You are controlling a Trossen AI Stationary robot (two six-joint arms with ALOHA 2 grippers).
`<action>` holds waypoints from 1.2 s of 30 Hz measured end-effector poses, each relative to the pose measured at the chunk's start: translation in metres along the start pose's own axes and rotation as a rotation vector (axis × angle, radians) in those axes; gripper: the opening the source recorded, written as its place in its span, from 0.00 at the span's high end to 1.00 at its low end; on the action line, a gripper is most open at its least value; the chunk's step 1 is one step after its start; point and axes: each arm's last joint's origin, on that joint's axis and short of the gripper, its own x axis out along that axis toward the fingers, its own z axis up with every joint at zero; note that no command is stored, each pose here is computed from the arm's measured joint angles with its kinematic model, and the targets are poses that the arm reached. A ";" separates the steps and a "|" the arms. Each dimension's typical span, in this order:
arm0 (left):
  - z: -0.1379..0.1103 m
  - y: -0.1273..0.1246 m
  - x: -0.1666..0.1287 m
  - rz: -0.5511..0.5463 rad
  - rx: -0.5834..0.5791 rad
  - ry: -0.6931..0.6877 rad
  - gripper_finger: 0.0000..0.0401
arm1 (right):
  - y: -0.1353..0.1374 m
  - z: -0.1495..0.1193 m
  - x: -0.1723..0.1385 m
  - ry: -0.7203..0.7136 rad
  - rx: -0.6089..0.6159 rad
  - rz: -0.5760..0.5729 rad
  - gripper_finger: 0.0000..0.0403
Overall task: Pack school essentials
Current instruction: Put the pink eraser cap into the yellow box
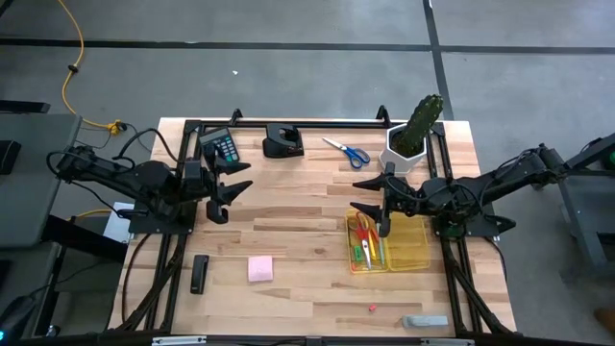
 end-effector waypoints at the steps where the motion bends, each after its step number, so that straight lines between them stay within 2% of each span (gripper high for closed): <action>1: 0.000 0.000 0.000 0.000 -0.006 0.002 0.52 | 0.000 0.000 0.000 0.000 0.002 0.000 0.41; 7: -0.004 0.000 0.000 -0.002 -0.057 0.033 0.52 | 0.000 -0.002 0.000 0.015 0.076 0.003 0.41; 11: -0.004 0.000 0.000 -0.001 -0.041 0.032 0.52 | 0.000 -0.002 0.000 0.018 0.041 0.004 0.41; 15: -0.005 0.000 0.001 0.041 0.022 0.040 0.52 | -0.004 -0.002 0.002 0.016 -0.010 -0.036 0.41; 18: -0.004 0.001 0.001 0.054 -0.033 0.032 0.52 | -0.006 -0.002 0.003 0.012 0.042 -0.052 0.41; 23: -0.004 0.001 0.001 0.067 -0.005 0.032 0.52 | -0.006 -0.002 0.003 0.011 0.055 -0.053 0.41; 26: -0.004 0.001 0.001 0.076 -0.031 0.031 0.52 | -0.006 -0.002 0.003 0.011 0.059 -0.053 0.41; 30: -0.004 0.001 0.001 0.076 -0.039 0.032 0.52 | -0.005 -0.002 0.003 0.016 0.149 -0.022 0.41; 33: -0.004 0.001 0.001 0.075 -0.038 0.033 0.52 | 0.004 -0.004 0.005 0.099 0.174 0.074 0.41; 36: -0.004 0.001 0.001 0.076 -0.038 0.033 0.52 | 0.023 -0.004 0.009 0.283 0.162 0.161 0.41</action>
